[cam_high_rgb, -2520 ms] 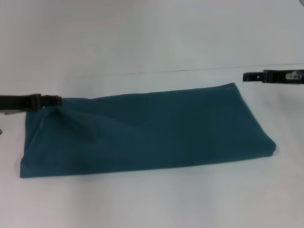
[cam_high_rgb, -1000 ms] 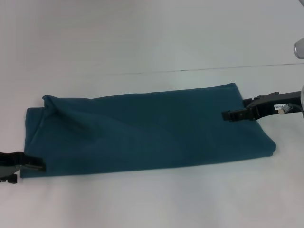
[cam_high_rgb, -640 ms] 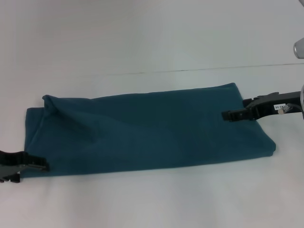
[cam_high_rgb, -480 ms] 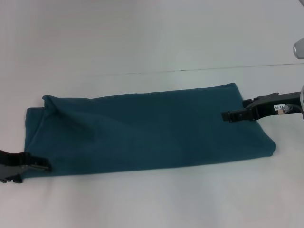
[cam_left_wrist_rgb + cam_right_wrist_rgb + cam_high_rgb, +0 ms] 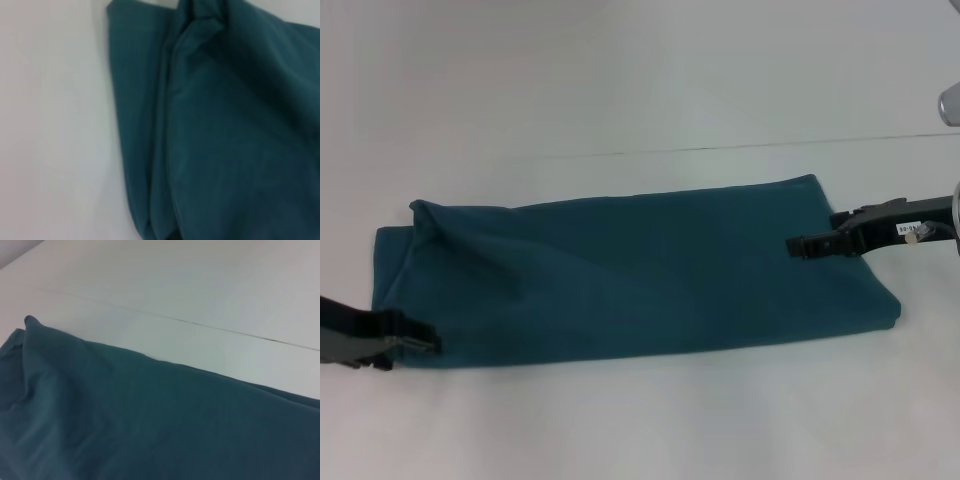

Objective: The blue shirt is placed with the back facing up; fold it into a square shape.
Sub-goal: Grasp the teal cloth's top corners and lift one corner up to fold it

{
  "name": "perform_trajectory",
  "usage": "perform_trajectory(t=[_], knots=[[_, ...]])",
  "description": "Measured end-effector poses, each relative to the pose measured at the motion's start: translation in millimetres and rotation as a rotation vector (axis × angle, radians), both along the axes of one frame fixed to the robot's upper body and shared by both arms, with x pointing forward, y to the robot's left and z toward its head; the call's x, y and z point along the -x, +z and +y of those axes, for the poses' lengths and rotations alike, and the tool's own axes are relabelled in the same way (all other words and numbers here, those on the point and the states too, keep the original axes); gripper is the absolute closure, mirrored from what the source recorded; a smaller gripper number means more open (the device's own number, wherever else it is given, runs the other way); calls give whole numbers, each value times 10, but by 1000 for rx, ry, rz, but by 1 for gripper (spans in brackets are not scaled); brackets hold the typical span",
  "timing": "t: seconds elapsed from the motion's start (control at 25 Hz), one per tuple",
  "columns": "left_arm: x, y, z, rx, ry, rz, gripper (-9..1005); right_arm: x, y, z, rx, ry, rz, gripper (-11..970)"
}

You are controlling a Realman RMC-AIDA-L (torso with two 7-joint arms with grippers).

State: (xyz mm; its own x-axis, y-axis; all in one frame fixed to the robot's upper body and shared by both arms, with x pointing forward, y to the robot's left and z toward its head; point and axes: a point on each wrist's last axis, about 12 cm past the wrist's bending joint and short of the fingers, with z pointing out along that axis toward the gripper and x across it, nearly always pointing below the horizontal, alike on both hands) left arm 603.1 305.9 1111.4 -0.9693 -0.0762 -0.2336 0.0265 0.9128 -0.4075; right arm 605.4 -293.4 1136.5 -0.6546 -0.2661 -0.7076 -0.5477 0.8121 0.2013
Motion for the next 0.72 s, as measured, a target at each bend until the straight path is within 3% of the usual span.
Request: perform_trajectory(t=[0.4, 0.72], knots=[[-62, 16, -96, -1, -26, -29, 575, 10, -2, 1, -7, 2, 5, 41], [-41, -36, -143, -12, -70, -46, 726, 53, 1, -16, -41, 4, 12, 42]])
